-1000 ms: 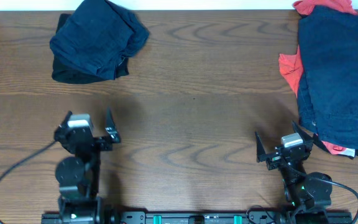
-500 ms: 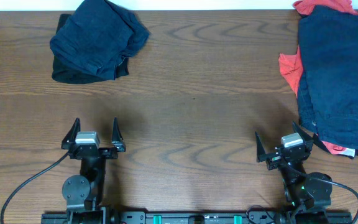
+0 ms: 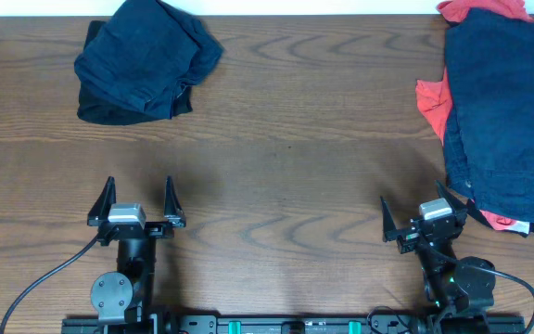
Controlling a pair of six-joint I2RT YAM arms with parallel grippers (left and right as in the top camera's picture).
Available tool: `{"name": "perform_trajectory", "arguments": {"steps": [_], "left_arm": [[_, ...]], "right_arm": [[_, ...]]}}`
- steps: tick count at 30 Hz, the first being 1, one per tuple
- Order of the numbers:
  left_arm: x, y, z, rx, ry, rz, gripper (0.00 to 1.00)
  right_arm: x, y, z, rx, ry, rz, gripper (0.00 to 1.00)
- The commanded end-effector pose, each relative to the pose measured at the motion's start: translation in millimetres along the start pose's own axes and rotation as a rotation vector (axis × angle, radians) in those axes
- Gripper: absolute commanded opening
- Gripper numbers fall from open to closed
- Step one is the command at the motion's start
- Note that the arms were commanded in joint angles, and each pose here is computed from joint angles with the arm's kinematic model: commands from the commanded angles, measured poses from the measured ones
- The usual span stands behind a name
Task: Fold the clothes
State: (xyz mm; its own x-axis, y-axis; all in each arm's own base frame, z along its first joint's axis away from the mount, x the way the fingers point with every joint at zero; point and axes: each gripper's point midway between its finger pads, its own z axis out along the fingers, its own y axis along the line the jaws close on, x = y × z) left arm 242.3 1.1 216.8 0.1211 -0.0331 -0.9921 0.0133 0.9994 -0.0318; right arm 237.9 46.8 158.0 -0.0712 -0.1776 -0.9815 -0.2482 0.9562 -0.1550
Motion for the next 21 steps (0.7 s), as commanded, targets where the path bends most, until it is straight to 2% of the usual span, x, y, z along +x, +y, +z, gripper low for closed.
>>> {"name": "perform_trajectory", "arguments": {"steps": [1,8,17,21], "left_arm": [[12.9,-0.6,0.5,0.007,0.017,-0.001,0.98],[24.7,1.3,0.7,-0.003,0.049,0.001,0.98],[77.0,1.1,-7.6,-0.001,0.265,-0.012,0.98],[77.6,1.4,-7.7,-0.002,0.268,-0.015,0.98]], "right_arm": [[1.2,-2.0,0.1,0.010,-0.002,0.011,0.99],[1.2,-2.0,0.1,0.010,-0.002,0.011,0.99],[1.2,-2.0,0.1,0.010,-0.002,0.011,0.99],[1.2,-2.0,0.1,0.010,-0.002,0.011,0.99]]}}
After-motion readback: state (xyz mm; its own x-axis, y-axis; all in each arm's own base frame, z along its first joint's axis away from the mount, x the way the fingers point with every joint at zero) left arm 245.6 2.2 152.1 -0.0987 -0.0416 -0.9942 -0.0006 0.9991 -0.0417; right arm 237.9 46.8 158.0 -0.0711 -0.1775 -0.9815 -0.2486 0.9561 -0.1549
